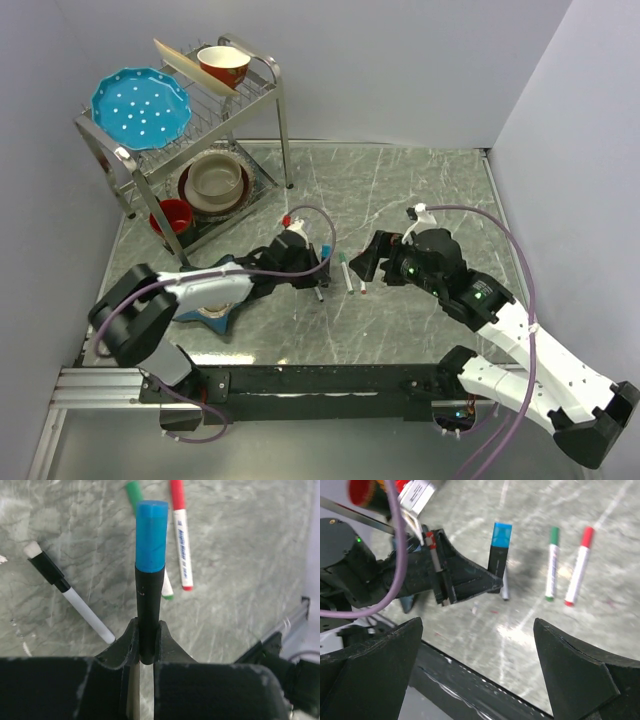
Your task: Insert the pens into the pen caps
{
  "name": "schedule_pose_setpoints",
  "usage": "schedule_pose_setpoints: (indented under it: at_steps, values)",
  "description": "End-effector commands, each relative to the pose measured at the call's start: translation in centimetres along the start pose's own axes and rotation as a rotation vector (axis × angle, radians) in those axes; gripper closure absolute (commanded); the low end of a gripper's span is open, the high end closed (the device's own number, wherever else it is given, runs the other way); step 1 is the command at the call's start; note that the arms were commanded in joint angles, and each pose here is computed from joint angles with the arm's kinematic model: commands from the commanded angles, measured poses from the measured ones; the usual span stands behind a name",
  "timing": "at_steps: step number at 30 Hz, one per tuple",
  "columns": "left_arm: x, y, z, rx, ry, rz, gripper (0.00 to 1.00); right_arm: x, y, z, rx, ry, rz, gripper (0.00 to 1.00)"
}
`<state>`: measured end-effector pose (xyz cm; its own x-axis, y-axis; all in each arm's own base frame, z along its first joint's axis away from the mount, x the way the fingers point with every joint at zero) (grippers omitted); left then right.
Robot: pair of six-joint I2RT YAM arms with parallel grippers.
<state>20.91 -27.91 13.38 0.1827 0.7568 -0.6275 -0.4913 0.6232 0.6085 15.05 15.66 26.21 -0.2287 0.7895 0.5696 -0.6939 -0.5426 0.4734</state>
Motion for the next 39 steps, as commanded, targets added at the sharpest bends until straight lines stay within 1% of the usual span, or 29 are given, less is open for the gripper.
schedule_pose_setpoints:
  at_steps: [1, 3, 4, 8, 11, 14, 15, 17, 19, 20, 21, 22, 23, 24, 25, 26, 28, 29, 31, 32, 34, 35, 37, 38, 39]
  values:
    - [-1.5, -1.6, 1.3, -0.084, 0.106, 0.067, 0.95, -0.2, 1.4, 0.9, -0.047, 0.021, -0.05, 0.0]
    - [-1.3, -2.2, 0.8, -0.07, 0.128, 0.089, 0.91, -0.6, 1.8, 0.9, -0.065, 0.019, -0.064, 0.0]
    - [-1.5, -2.4, 0.8, -0.074, 0.132, 0.094, 0.85, -0.8, 1.9, 0.8, -0.073, 0.019, -0.066, 0.0]
    - [-0.7, -3.3, 0.0, -0.045, 0.161, 0.174, 0.78, -1.2, 2.6, 0.9, -0.111, 0.017, -0.081, 0.0]
    - [-0.8, -3.2, -0.3, -0.034, 0.172, 0.171, 0.74, -1.4, 3.0, 1.0, -0.118, 0.015, -0.096, 0.0]
    - [-1.9, -2.1, 0.3, -0.061, 0.16, 0.138, 0.66, -1.3, 3.3, 1.2, -0.129, 0.013, -0.097, 0.0]
    - [-2.4, -1.7, 0.6, -0.07, 0.155, 0.124, 0.59, -1.2, 3.3, 1.2, -0.131, 0.01, -0.097, 0.0]
    - [-3.5, -0.3, 1.6, -0.104, 0.118, 0.082, 0.51, -1.2, 3.3, 1.2, -0.134, 0.004, -0.092, 0.0]
    - [-4.6, 1.0, 2.7, -0.136, 0.083, 0.056, 0.34, -0.9, 3.2, 1.4, -0.142, 0.004, -0.067, 0.0]
    - [-5.4, 2.2, 3.5, -0.168, 0.045, 0.031, 0.25, -0.9, 3.2, 1.4, -0.147, 0.001, -0.067, 0.0]
    - [-5.9, 3.0, 4.3, -0.202, 0.028, 0.022, 0.11, -0.8, 3.2, 1.5, -0.154, -0.004, -0.068, 0.0]
    - [-5.9, 3.8, 4.6, -0.217, -0.012, 0.035, 0.06, -0.9, 3.2, 1.7, -0.167, -0.014, -0.077, 0.0]
    - [-6.6, 5.3, 5.3, -0.255, -0.03, 0.007, 0.03, -0.8, 3.4, 1.9, -0.179, -0.024, -0.078, 0.0]
    - [-6.7, 6.2, 5.7, -0.282, -0.05, -0.002, 0.0, -0.7, 3.5, 2.0, -0.185, -0.025, -0.077, 0.0]
    - [-6.9, 7.0, 6.0, -0.302, -0.089, -0.011, 0.01, -0.7, 3.6, 2.1, -0.196, -0.026, -0.072, 0.0]
    - [-7.5, 8.8, 6.5, -0.341, -0.102, -0.049, 0.01, -0.6, 3.7, 2.2, -0.204, -0.021, -0.067, 0.0]
    - [-7.7, 10.5, 6.7, -0.369, -0.158, -0.088, 0.01, -0.5, 4.1, 2.5, -0.23, -0.024, -0.052, 0.0]
    - [-8.3, 12.4, 7.0, -0.405, -0.177, -0.142, 0.01, -0.5, 4.1, 2.5, -0.24, -0.025, -0.049, 0.0]
    - [-8.2, 13.9, 6.7, -0.416, -0.242, -0.19, 0.01, -0.3, 4.5, 2.8, -0.27, -0.028, -0.024, 0.0]
    - [-8.6, 15.8, 6.9, -0.46, -0.255, -0.24, 0.01, -0.2, 4.5, 2.8, -0.277, -0.028, -0.013, 0.0]
    - [-8.2, 17.2, 6.7, -0.491, -0.295, -0.27, 0.01, 0.2, 4.8, 3.0, -0.296, -0.021, 0.029, 0.0]
    - [-8.3, 18.9, 6.6, -0.53, -0.306, -0.312, 0.01, 0.3, 4.8, 3.1, -0.301, -0.017, 0.044, 0.0]
    - [-7.8, 19.7, 6.3, -0.564, -0.34, -0.34, 0.01, 0.7, 5.1, 3.3, -0.317, -0.011, 0.081, 0.0]
    - [-7.8, 21.0, 6.2, -0.598, -0.344, -0.37, 0.01, 0.8, 5.2, 3.4, -0.321, -0.012, 0.091, 0.0]
    - [-7.3, 21.0, 6.0, -0.608, -0.346, -0.369, 0.01, 0.9, 5.3, 3.5, -0.33, -0.017, 0.097, 0.0]
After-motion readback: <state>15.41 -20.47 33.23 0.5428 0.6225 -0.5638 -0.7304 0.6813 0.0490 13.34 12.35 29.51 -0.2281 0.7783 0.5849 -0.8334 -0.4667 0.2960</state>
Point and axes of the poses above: each gripper's point midway between its finger pads, its own y axis back along the fingers, its own x axis along the line the jaws close on, z = x × y, the point moved 8 cm from there along y, back along the fingers, and after that the axes turned 1 degree about -y, right-handed, at the moved point
